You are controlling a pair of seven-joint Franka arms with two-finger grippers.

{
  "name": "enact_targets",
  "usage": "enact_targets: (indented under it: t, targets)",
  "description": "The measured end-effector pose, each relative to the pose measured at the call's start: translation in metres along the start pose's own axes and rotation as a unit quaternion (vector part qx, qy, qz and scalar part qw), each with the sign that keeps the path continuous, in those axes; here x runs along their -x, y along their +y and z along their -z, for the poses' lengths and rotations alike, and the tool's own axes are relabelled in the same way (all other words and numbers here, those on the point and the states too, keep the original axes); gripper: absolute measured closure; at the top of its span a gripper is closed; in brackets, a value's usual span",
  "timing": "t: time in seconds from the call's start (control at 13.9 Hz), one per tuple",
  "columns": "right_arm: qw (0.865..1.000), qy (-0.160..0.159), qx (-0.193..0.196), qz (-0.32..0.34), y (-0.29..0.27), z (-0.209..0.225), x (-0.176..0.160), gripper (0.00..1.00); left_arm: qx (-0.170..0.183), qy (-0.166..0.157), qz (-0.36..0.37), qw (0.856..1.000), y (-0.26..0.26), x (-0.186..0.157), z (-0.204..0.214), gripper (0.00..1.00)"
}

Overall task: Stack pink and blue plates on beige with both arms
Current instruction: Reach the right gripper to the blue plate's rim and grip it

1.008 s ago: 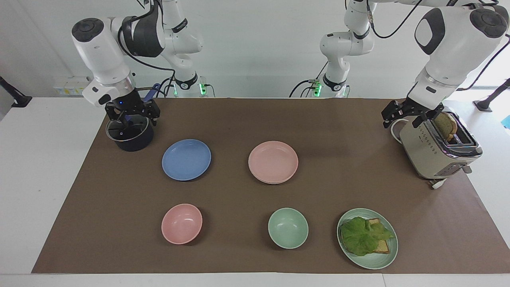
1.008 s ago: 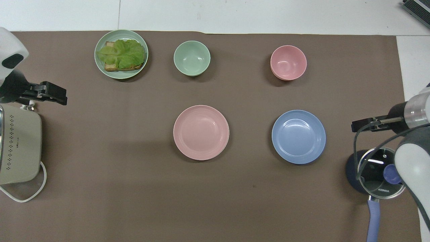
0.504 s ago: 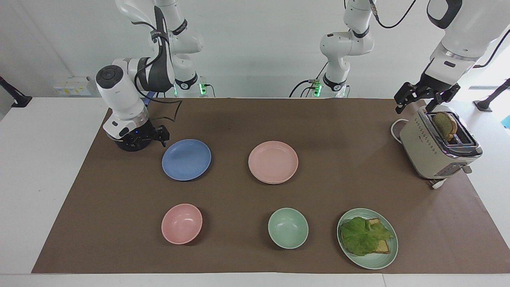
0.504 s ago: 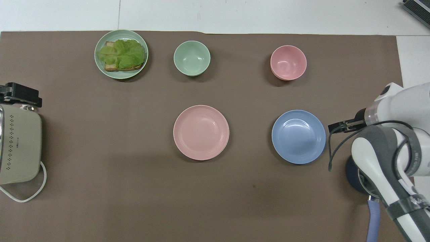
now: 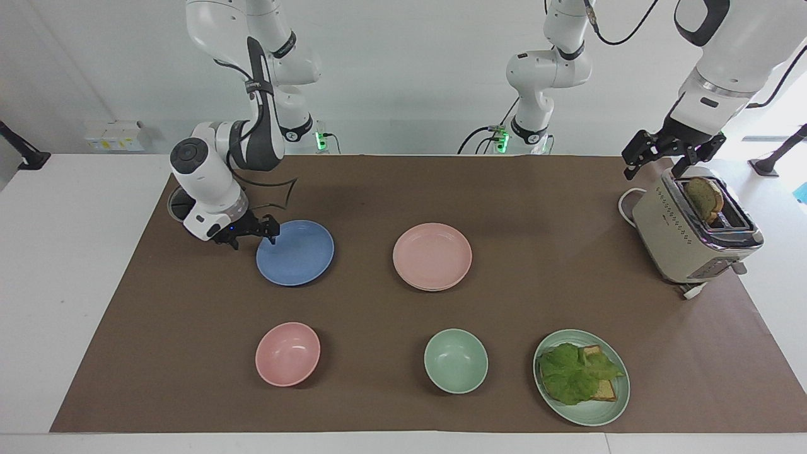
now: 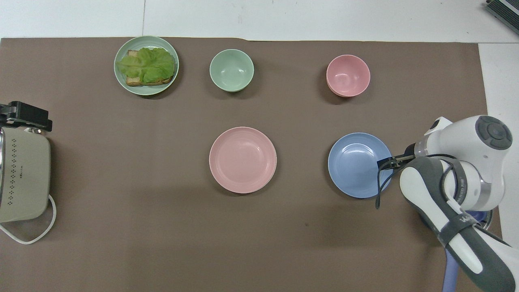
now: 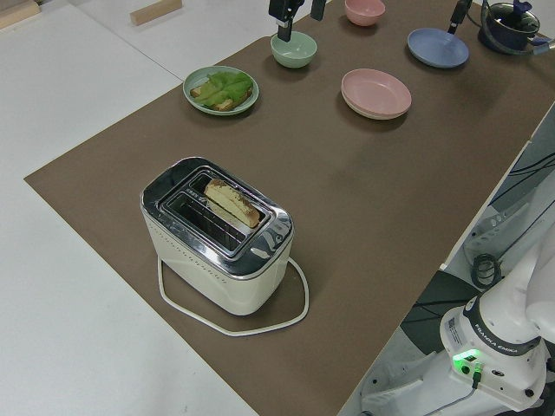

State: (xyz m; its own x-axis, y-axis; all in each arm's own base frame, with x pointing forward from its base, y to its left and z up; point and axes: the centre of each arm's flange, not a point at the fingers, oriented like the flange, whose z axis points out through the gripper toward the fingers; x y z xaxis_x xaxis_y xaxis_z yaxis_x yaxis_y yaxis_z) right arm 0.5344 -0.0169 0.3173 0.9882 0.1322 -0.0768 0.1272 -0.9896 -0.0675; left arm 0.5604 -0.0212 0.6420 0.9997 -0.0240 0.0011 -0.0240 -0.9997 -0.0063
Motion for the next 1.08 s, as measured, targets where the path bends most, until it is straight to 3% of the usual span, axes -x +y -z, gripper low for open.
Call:
enact_targets:
  t: [0.22,0.29,0.43,0.79,0.86,1.08]
  targets:
    - [1.0,-0.007,-0.002,0.001,0.001,-0.016,0.001,0.0,0.0,0.0,0.0,1.0,0.0,0.0,0.0,0.0]
    - [1.0,-0.008,-0.002,0.001,0.002,-0.017,0.001,0.07,0.0,0.0,0.0,1.0,0.0,0.0,0.0,0.0]
    - [1.0,-0.009,-0.002,0.001,0.002,-0.018,0.001,0.35,0.0,0.0,0.0,1.0,0.0,0.0,0.0,0.0]
    - [1.0,-0.01,-0.005,-0.002,0.003,-0.02,0.001,0.86,0.0,0.0,0.0,1.0,0.0,0.0,0.0,0.0]
    - [1.0,-0.007,-0.008,-0.005,0.003,-0.017,-0.001,0.91,0.0,0.0,0.0,1.0,0.0,0.0,0.0,0.0]
    - [1.0,-0.012,-0.011,-0.003,0.002,-0.004,-0.006,0.91,0.0,0.0,0.0,1.0,0.0,0.0,0.0,0.0]
